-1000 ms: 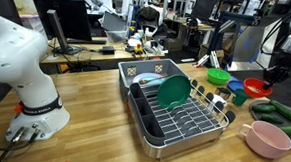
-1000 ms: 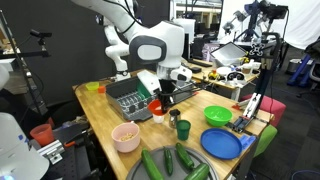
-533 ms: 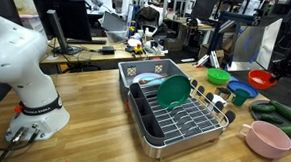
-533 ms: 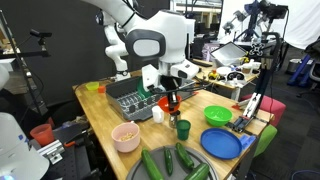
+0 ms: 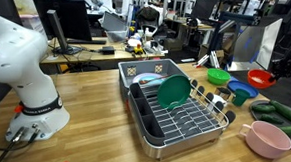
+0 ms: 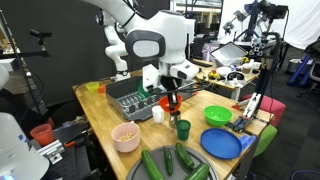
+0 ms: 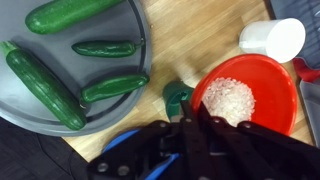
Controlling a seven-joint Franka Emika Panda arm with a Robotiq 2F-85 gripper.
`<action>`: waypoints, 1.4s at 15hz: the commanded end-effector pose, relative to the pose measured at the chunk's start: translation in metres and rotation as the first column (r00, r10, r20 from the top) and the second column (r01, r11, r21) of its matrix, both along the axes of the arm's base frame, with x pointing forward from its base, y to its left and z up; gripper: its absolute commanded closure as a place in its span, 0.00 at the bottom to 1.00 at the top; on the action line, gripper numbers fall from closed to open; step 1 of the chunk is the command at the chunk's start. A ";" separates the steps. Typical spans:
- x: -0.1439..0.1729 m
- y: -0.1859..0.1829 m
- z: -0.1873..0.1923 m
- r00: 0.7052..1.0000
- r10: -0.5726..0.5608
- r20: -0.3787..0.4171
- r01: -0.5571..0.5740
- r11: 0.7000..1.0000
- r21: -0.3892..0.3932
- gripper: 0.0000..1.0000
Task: Pour the contents of the small red bowl into the silver jug
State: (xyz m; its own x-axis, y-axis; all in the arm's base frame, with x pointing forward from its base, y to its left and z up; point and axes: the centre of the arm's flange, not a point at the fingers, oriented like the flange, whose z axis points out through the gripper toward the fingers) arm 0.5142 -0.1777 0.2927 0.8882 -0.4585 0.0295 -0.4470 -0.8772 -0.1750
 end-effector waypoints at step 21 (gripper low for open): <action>0.097 0.035 -0.040 0.977 -0.070 -0.202 0.001 0.946 -0.324 0.98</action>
